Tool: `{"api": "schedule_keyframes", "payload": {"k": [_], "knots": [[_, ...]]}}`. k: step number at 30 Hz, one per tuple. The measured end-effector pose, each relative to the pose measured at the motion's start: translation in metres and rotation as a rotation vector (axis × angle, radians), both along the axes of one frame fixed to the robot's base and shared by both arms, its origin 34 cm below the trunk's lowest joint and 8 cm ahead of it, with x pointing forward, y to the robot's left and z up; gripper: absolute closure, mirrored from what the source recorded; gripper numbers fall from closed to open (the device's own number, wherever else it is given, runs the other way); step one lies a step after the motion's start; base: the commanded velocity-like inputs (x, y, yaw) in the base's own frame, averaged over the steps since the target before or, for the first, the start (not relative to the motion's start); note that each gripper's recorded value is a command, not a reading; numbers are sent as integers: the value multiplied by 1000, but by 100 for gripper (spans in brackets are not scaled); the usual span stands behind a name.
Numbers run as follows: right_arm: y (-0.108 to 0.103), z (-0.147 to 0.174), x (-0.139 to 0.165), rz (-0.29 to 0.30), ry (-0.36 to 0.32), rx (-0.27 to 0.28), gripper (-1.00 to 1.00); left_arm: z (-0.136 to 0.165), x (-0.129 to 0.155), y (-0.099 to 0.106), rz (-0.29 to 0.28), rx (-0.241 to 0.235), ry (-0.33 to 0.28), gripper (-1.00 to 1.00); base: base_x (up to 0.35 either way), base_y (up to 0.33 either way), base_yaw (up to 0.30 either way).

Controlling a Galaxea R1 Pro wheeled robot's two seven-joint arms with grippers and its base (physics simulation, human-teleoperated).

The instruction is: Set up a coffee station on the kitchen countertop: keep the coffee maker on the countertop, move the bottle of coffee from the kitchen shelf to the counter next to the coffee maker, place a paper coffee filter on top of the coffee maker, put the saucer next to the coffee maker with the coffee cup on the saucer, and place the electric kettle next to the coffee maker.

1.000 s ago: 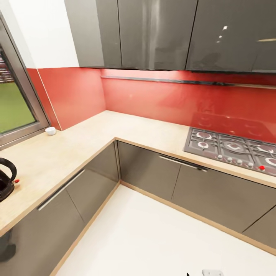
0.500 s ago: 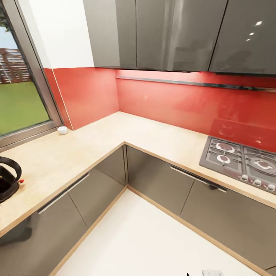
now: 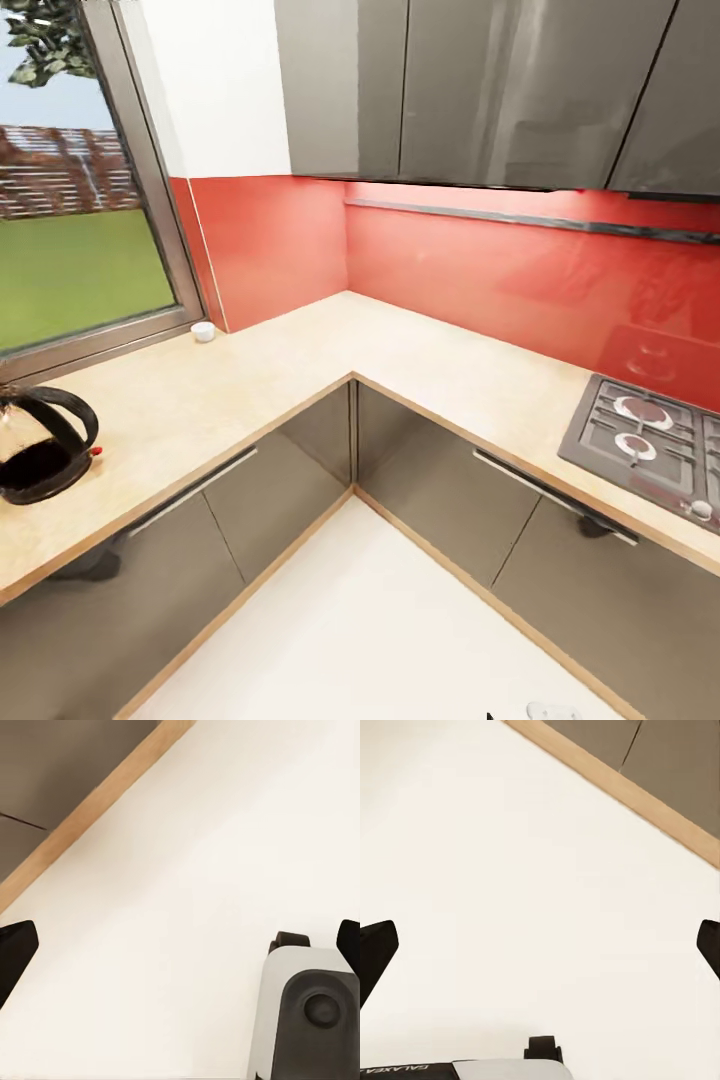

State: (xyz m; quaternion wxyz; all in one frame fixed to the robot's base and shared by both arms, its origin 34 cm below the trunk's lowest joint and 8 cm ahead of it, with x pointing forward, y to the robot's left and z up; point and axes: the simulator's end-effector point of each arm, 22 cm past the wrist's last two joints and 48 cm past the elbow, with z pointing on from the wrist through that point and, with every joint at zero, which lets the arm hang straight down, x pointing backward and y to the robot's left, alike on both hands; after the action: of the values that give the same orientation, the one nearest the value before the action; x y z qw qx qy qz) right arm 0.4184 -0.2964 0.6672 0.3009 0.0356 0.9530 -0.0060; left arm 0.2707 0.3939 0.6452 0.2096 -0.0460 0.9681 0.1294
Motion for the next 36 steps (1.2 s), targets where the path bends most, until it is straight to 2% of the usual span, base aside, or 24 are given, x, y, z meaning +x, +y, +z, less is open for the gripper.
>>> {"api": "schedule_keyframes", "payload": {"k": [20,27,29,30,31,33,36], "knots": [[-1,0,0,0,-1,-1,-100,0,0,1,0,1,0,-100,0,0,277],[-6,-9,-17,-2,41,-11,-100,0,0,0,-1,0,0,-100,0,0,277],[-41,-22,-55,-13,130,-90,-100,-1,-1,0,-1,-1,6,-100,0,0,277],[-50,-28,-76,-10,179,-115,-100,-1,-2,0,-1,-1,10,-100,0,0,277],[-60,-38,-114,2,262,-143,-100,-2,-5,0,-1,0,20,-100,0,0,278],[-66,-45,-153,22,349,-162,-100,-4,-15,-2,-3,-1,43,-100,0,0,278],[-68,-47,-174,39,394,-170,-100,-11,-42,-7,-12,-11,112,-100,0,0,278]]}}
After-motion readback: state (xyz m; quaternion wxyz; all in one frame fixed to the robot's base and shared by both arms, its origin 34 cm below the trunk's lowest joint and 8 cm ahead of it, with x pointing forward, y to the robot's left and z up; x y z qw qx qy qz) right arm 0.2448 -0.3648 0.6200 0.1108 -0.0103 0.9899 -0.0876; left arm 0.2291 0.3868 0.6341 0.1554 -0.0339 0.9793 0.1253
